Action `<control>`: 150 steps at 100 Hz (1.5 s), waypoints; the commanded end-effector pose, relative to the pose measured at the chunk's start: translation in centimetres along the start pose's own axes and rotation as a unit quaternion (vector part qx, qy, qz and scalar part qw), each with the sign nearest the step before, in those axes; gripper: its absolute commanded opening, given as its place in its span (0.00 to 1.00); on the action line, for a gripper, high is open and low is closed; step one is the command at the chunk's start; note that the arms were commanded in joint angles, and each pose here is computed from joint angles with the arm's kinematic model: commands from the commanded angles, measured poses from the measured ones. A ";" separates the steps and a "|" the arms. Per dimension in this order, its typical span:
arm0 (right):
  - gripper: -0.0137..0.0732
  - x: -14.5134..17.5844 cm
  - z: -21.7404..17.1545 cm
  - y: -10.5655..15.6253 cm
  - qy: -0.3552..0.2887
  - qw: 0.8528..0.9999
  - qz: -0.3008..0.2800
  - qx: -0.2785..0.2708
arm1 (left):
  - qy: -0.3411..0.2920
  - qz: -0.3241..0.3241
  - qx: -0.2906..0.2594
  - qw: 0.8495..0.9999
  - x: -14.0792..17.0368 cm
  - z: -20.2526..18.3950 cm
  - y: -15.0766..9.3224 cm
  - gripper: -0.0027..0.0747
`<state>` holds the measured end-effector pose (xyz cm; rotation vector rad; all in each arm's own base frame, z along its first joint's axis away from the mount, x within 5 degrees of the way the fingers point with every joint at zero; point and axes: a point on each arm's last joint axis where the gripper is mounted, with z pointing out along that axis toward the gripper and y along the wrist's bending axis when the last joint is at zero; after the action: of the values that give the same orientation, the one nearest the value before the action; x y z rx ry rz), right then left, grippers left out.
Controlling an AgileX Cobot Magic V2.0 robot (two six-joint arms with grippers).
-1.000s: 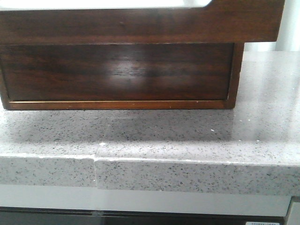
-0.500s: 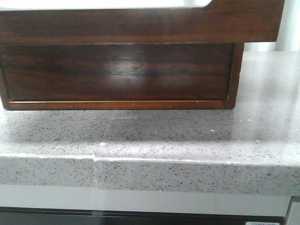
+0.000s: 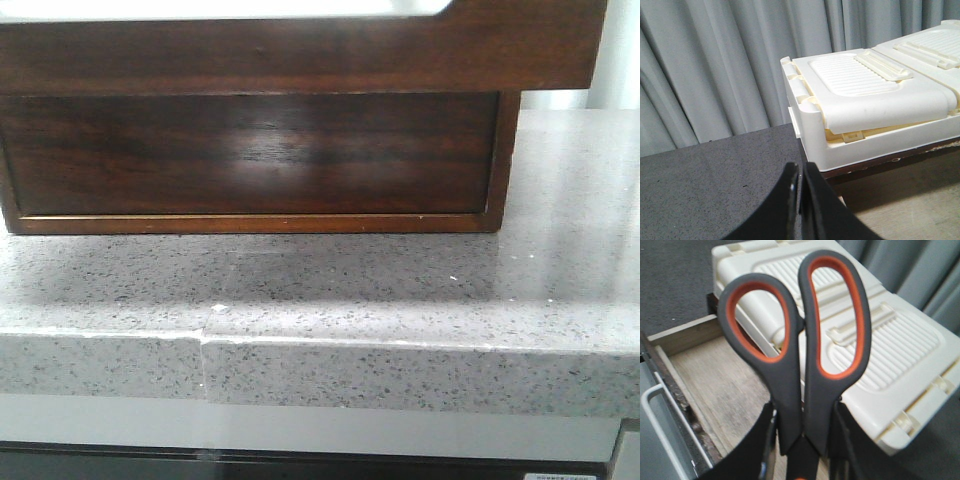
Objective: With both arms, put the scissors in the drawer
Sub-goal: 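Carry the scissors over the open drawer with the right gripper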
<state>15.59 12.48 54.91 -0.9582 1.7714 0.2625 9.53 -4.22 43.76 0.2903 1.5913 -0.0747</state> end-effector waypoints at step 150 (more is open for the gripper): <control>0.08 0.5 16.0 5.7 0.108 0.954 -0.266 -0.092 | -0.027 -0.016 0.040 0.999 -1.2 -0.2 -0.4 0.01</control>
<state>22.94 26.35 43.77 -1.6902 1.7139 0.0075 9.47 -4.49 43.90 0.3106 1.5721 -0.0997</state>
